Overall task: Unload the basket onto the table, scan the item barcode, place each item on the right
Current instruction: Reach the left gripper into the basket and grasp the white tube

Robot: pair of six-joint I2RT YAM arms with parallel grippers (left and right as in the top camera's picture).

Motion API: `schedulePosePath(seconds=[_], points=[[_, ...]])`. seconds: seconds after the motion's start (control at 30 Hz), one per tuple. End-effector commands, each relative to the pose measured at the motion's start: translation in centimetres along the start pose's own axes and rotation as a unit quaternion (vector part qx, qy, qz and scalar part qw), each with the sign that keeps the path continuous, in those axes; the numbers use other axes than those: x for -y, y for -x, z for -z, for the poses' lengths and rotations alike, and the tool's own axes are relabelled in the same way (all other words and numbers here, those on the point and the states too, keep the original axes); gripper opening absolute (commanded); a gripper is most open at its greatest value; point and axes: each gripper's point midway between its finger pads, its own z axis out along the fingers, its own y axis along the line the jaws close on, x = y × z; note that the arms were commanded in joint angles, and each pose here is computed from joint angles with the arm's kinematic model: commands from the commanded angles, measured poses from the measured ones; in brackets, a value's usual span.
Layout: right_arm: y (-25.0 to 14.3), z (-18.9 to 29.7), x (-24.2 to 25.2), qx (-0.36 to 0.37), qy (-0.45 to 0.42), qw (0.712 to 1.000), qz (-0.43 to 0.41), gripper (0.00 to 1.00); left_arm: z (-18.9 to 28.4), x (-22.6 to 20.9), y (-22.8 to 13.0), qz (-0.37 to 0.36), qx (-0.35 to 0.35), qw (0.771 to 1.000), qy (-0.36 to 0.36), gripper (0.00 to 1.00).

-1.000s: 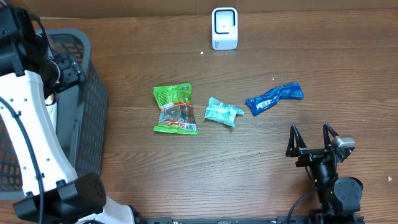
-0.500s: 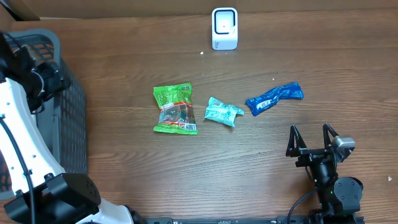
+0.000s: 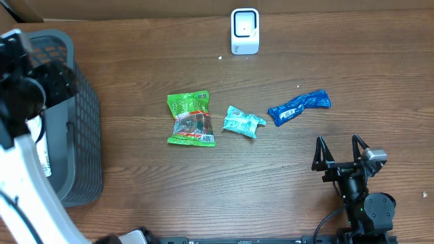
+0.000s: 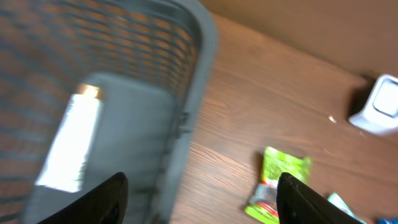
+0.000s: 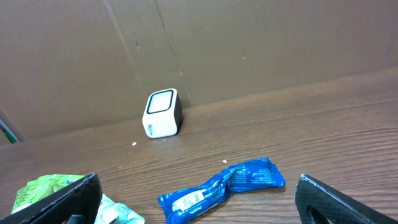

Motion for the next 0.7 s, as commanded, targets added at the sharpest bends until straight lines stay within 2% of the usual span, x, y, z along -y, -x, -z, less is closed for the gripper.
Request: schedulePosePath(seconds=[0.0,0.23,0.37,0.47,0.67], points=[[-0.3,0.0,0.1,0.000,-0.002,1.000,0.000,1.00,1.0,-5.4,0.3,0.058,0.020,0.986,0.157,0.70],[-0.3,0.0,0.1,0.000,-0.002,1.000,0.000,1.00,-6.6,-8.3,1.6,0.038,-0.026,0.975,0.218,0.82],[-0.3,0.0,0.1,0.000,-0.002,1.000,0.000,1.00,-11.9,-10.5,0.2,0.026,-0.092,0.968,0.233,0.81],[-0.3,0.0,0.1,0.000,-0.002,1.000,0.000,1.00,-14.3,-11.8,-1.0,0.012,-0.132,0.961,0.244,0.78],[-0.3,0.0,0.1,0.000,-0.002,1.000,0.000,1.00,-17.9,-15.1,-2.8,-0.013,-0.188,0.946,0.262,0.79]])
